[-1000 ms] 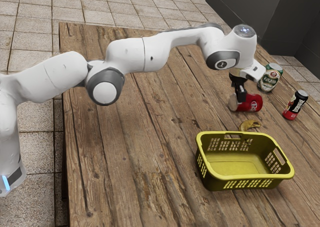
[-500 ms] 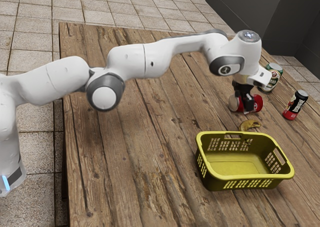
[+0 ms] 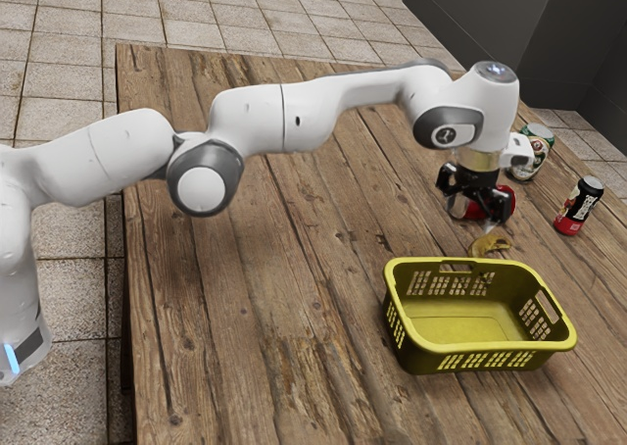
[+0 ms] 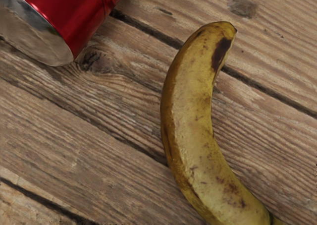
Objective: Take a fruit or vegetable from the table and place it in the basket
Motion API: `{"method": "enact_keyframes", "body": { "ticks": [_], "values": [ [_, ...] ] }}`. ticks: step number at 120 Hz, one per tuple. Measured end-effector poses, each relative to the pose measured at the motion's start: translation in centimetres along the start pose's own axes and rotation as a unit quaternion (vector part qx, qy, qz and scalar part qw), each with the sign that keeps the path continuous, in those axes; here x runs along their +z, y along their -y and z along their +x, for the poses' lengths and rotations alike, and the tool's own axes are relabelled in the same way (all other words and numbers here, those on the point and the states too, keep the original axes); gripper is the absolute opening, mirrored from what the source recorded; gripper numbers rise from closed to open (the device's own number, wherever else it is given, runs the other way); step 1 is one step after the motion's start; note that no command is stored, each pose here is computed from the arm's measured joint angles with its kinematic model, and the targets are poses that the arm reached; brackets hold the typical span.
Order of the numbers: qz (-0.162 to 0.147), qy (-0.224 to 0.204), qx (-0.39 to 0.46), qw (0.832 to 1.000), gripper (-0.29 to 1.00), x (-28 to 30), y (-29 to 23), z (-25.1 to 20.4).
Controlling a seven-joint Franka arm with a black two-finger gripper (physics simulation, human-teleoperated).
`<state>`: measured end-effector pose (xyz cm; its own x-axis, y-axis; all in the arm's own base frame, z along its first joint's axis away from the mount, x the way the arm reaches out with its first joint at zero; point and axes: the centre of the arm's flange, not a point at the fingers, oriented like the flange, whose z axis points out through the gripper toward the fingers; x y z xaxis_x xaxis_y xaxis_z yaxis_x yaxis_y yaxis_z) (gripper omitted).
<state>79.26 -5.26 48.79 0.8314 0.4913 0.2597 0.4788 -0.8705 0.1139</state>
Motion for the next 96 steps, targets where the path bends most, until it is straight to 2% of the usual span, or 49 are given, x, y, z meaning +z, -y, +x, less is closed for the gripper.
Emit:
{"method": "enact_keyframes", "body": {
  "ticks": [35,69,96],
  "values": [
    [-0.018,-0.003,-0.108,0.994,0.70,3.4,0.2,0.5],
    [-0.028,-0.012,-0.144,0.989,0.70,5.2,-1.1,0.0],
    [-0.024,-0.013,-0.168,0.985,0.70,6.6,-0.2,0.4]
  ]
}}
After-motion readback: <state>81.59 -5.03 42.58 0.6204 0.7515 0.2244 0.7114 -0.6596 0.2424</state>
